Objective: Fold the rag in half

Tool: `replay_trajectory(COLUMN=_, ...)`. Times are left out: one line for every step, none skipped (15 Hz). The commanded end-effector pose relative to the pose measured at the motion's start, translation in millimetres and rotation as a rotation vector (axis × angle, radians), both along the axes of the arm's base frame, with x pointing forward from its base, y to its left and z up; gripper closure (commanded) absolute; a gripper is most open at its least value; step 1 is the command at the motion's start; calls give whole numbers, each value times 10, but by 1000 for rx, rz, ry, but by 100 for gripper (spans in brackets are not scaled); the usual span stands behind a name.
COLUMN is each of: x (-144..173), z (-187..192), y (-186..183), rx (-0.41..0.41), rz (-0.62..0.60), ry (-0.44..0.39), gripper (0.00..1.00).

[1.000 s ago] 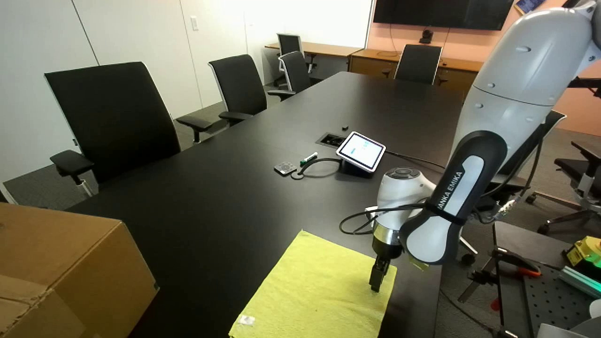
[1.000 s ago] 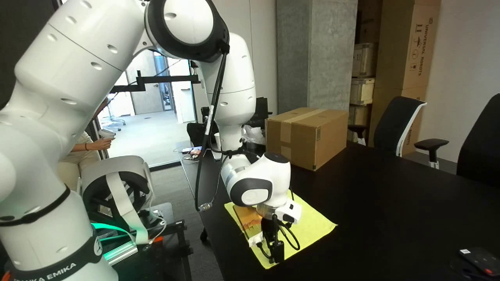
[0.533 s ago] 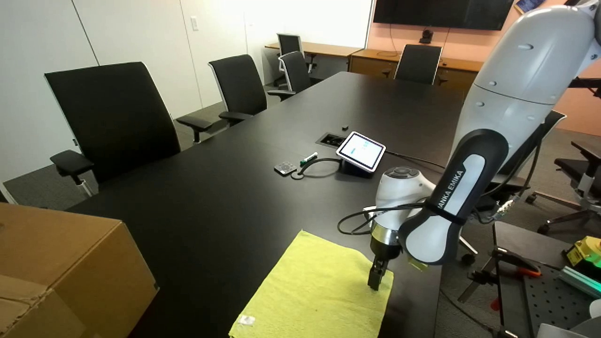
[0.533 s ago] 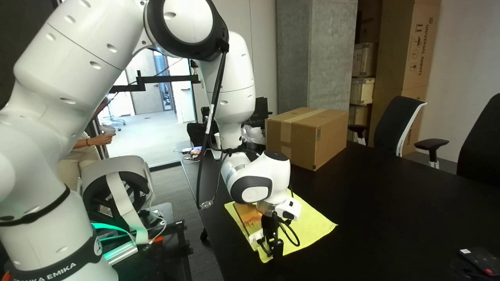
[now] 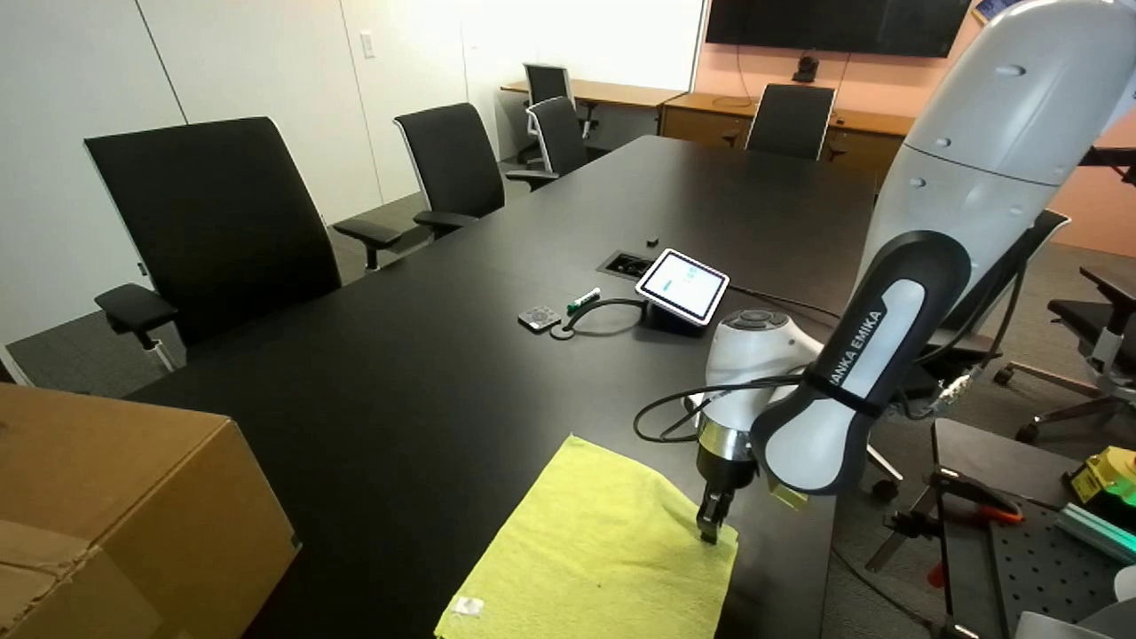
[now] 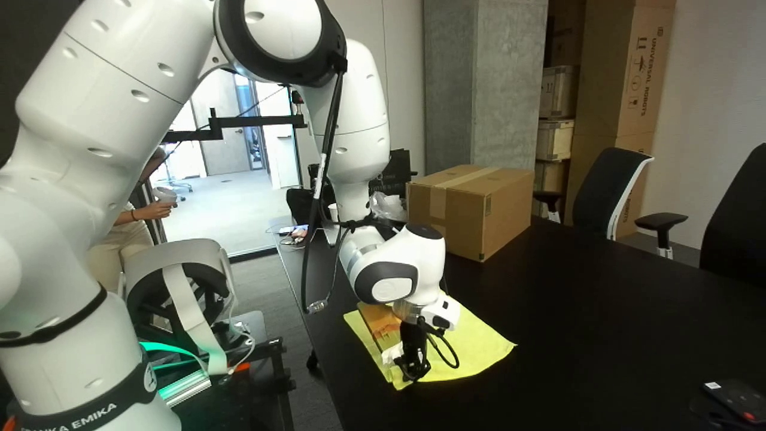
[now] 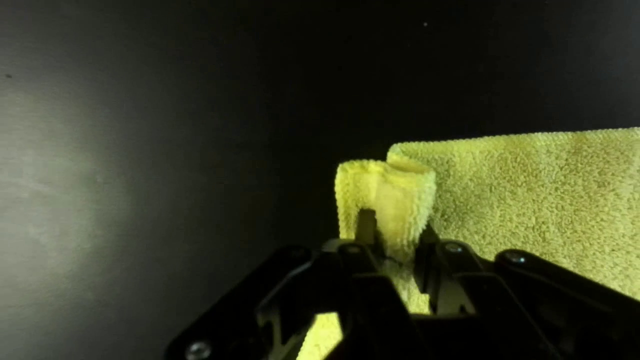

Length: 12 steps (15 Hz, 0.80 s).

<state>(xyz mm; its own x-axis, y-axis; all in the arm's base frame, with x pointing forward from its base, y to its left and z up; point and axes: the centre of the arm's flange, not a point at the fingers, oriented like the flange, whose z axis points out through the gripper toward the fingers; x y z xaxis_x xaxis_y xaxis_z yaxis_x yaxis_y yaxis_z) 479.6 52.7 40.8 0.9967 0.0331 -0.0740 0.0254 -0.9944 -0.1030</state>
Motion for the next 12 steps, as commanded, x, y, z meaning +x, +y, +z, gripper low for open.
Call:
replay_trajectory(x=57, z=105, y=-77, rx=16, rz=-13, ry=15, gripper=98)
replay_trajectory(x=71, z=91, y=-103, rx=14, rz=-19, ry=19, gripper=100)
replay_trajectory(x=86, z=69, y=-129, rx=16, rz=-23, ry=23, gripper=98)
replay_trajectory(x=90, z=75, y=-147, rx=19, rz=-27, ry=30, gripper=97)
replay_trajectory(x=94, z=78, y=-162, rx=24, rz=-30, ry=39, gripper=97)
replay_trajectory(x=106, z=69, y=-177, rx=29, rz=-34, ry=42, gripper=97)
replay_trajectory(x=119, z=88, y=-187, rx=36, rz=-38, ry=45, gripper=97)
replay_trajectory(x=136, z=135, y=-193, rx=50, rz=-43, ry=45, gripper=98)
replay_trajectory(x=155, z=152, y=-196, rx=63, rz=-46, ry=45, gripper=99)
replay_trajectory(x=183, z=170, y=-199, rx=81, rz=-50, ry=48, gripper=99)
replay_trajectory(x=205, z=212, y=-195, rx=101, rz=-54, ry=48, gripper=99)
replay_trajectory(x=237, z=254, y=-198, rx=124, rz=-64, ry=46, gripper=99)
